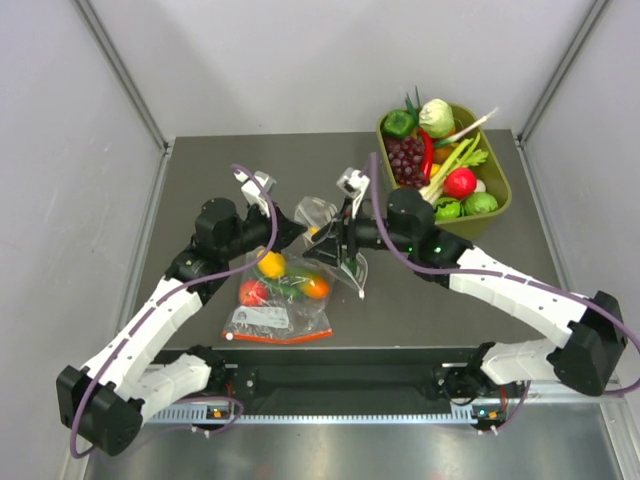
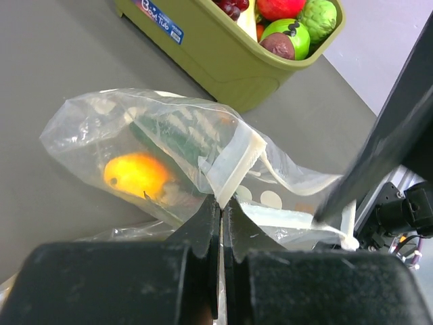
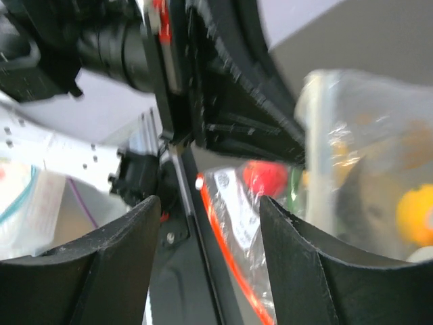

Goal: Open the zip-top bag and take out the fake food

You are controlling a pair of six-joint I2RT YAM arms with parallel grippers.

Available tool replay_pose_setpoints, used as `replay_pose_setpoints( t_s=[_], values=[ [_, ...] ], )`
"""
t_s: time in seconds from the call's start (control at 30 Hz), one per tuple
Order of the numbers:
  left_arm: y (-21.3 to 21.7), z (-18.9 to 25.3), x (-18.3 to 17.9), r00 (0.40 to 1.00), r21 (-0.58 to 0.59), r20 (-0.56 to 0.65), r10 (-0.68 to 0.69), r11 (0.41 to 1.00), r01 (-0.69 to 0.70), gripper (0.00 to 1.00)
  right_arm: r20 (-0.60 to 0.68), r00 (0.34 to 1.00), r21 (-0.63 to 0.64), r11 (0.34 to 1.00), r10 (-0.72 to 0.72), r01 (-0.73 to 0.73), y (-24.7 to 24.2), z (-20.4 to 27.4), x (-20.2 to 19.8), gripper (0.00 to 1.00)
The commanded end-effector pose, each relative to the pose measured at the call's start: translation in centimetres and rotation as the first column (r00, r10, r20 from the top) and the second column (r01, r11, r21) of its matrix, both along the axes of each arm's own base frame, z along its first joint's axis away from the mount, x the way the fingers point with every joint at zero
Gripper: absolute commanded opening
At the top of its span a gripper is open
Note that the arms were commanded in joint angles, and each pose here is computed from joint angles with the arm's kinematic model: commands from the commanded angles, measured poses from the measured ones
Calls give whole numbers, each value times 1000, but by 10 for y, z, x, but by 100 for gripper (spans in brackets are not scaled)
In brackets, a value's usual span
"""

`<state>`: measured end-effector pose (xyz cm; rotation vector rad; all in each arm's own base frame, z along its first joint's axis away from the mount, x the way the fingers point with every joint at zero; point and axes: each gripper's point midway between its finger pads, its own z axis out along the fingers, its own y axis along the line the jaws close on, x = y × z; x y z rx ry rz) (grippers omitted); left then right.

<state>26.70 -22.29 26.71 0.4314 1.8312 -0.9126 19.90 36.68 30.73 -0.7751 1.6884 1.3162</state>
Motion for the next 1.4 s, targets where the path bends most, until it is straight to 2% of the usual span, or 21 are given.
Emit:
replay_pose_setpoints(
  t_s=[0.0, 0.1, 0.4, 0.63, 0.83, 1.0, 1.2, 1.37],
  values=[
    [-6, 43, 6, 993, -68, 114, -11, 998, 19, 0, 50, 995, -36, 995, 90, -89, 16, 12, -20, 61],
    [-6, 45, 5, 993, -71, 117, -14, 997, 22, 0, 45, 996, -104, 992, 74, -69, 20, -1, -21, 61],
    [-6, 46, 0, 992, -69, 126, -27, 997, 36, 0, 87, 978, -212, 955, -192, 206, 4, -32, 26, 63],
    [-5, 42, -2, 991, -55, 128, -30, 998, 37, 0, 85, 938, -154, 926, -337, 346, -17, -29, 55, 63],
    [-7, 41, -3, 990, -51, 129, -47, 997, 54, 0, 53, 919, -124, 910, -392, 395, -23, -36, 76, 63],
    [-5, 38, -4, 990, -40, 135, -42, 998, 48, 0, -41, 911, -49, 912, -409, 407, -32, -43, 86, 62],
    [-6, 41, -5, 989, -43, 141, -53, 997, 59, 0, -34, 911, -122, 907, -410, 404, -31, -61, 92, 60],
    [-8, 41, -5, 989, -49, 138, -60, 996, 68, 0, 23, 926, -203, 905, -377, 373, -24, -75, 86, 59]
  ],
)
